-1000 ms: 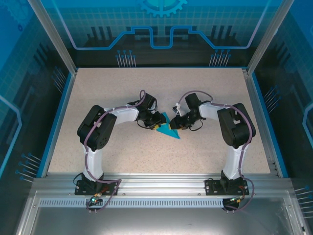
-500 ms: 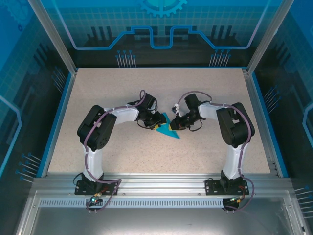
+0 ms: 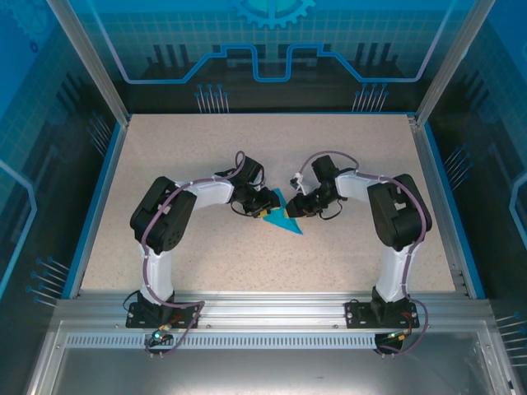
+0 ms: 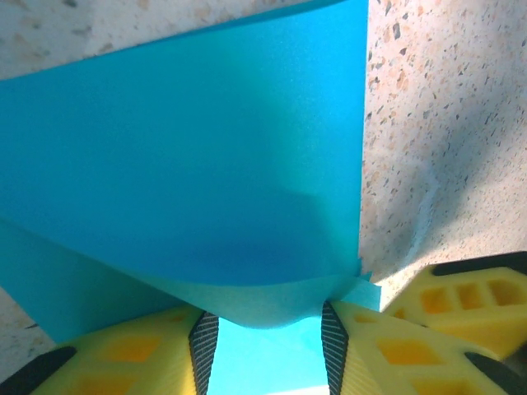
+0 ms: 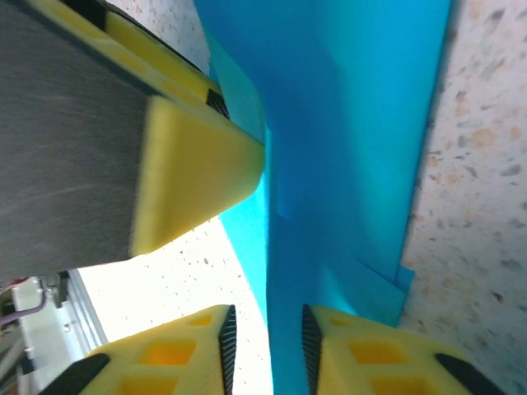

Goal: Fold a paper plane with a square sheet of paper (fold left side to right side)
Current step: Fourth fold the wing at the center of the table.

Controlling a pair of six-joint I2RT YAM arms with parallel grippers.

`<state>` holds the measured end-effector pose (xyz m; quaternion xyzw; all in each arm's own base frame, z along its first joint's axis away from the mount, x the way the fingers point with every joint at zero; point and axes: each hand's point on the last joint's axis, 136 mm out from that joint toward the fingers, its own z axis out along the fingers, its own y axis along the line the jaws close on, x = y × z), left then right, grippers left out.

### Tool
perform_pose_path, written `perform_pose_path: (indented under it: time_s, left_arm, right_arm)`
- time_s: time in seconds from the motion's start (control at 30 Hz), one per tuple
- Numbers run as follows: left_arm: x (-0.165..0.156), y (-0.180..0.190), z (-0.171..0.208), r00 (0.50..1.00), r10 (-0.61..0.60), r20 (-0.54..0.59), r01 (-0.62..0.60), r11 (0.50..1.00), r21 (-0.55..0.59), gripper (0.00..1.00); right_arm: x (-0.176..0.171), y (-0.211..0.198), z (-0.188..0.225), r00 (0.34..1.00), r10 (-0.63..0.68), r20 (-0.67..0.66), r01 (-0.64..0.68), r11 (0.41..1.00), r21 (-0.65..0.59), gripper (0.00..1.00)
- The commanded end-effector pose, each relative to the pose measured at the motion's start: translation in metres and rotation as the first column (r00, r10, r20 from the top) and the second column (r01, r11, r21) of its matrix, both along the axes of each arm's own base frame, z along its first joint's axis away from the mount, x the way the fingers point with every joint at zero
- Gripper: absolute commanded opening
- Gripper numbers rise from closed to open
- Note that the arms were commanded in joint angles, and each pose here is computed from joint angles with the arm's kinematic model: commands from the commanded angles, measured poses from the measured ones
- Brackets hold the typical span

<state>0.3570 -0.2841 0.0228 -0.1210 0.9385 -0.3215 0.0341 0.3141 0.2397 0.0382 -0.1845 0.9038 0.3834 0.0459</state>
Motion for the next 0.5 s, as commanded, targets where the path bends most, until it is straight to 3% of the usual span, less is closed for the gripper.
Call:
perform_pose_path:
  time_s: [0.0,0.47]
  left_arm:
    - [-0.010,0.014,-0.024,0.999,0.006,-0.050,-0.002,0.996,0.086,0.43]
    - [-0.009,0.013,-0.021,0.999,0.003,-0.047,0.001,0.996,0.085,0.43]
  right_arm:
    - [-0.006,-0.006,0.007,0.997,0.019,0.073,-0.012,0.995,-0.096,0.34]
    - [-0.023,0.002,-0.018,0.997,0.077,0.025,-0.071,0.981,-0.182,0.37]
